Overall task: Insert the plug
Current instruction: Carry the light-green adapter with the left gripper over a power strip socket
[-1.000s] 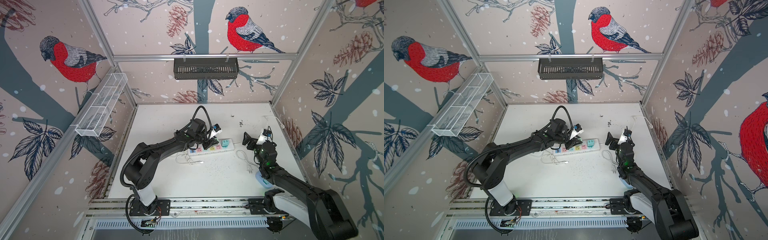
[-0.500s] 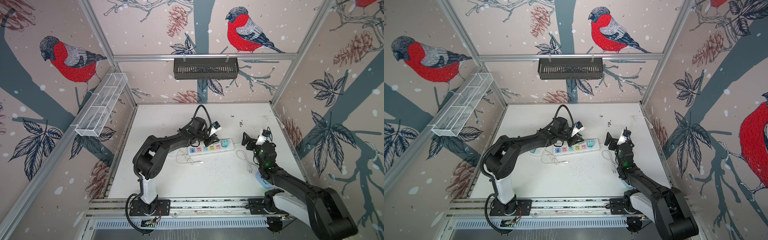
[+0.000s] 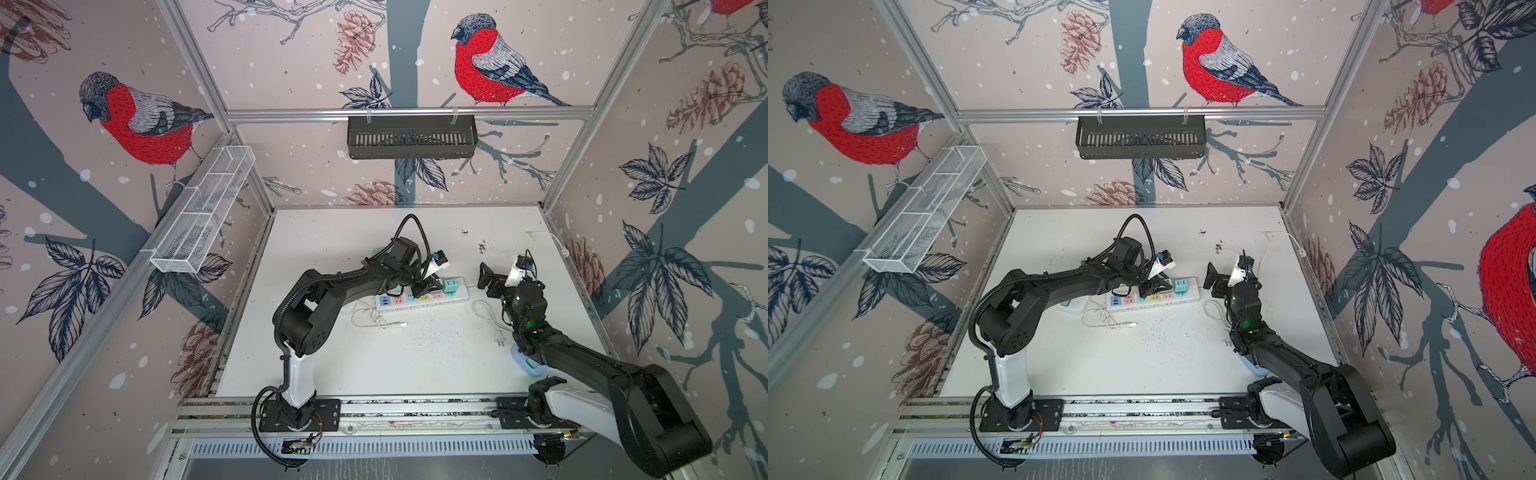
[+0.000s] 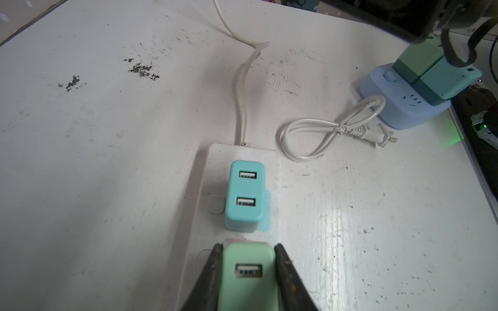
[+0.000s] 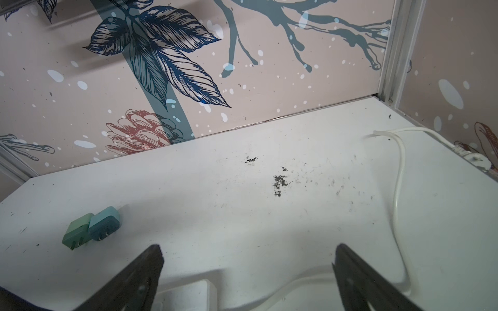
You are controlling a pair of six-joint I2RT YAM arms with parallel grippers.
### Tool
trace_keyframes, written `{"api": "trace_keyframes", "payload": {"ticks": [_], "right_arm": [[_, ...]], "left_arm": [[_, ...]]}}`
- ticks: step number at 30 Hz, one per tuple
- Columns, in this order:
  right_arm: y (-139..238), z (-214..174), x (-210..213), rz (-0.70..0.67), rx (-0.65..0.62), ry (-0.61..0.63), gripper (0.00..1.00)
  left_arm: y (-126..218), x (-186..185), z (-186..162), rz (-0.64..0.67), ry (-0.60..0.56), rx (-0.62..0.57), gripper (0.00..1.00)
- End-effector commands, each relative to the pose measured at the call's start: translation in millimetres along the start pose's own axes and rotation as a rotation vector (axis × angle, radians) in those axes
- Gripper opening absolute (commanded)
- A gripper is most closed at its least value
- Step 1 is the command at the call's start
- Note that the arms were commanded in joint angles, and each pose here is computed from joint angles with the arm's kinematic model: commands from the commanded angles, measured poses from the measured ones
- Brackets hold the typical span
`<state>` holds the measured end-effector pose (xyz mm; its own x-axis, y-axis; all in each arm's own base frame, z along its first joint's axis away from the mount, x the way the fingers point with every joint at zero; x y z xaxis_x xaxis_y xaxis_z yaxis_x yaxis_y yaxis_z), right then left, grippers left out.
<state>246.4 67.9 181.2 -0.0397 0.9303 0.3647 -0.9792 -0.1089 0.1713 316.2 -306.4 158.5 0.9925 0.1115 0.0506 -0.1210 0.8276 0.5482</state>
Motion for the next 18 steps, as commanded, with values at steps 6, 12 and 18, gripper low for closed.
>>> {"api": "trace_keyframes", "payload": {"ticks": [6,12,18], "right_arm": [[-0.2,3.6,4.7,-0.005,-0.026,0.029,1.0],[-1.1,3.7,5.4,-0.006,-0.027,0.031,1.0],[-0.6,2.7,6.5,-0.003,-0.025,0.036,1.0]], "left_arm": [[-6.0,-0.8,-2.2,-0.023,-0.051,-0.028,0.0],[-7.0,-2.2,-3.9,-0.033,-0.066,-0.05,0.0],[-8.6,-2.9,-7.1,-0.024,-0.078,-0.055,0.0]]}}
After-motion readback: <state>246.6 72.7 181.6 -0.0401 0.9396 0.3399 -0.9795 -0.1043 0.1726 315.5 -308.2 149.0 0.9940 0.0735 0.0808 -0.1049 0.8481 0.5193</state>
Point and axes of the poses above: each gripper's point midway between its finger pads, its own y axis back along the fingers, its own x axis along the line the jaws close on, z = x × y, the point moved 10 cm from there along y, back along the fingers, and after that the axes turned 8 degrees about -y, right-handed, at the moved point
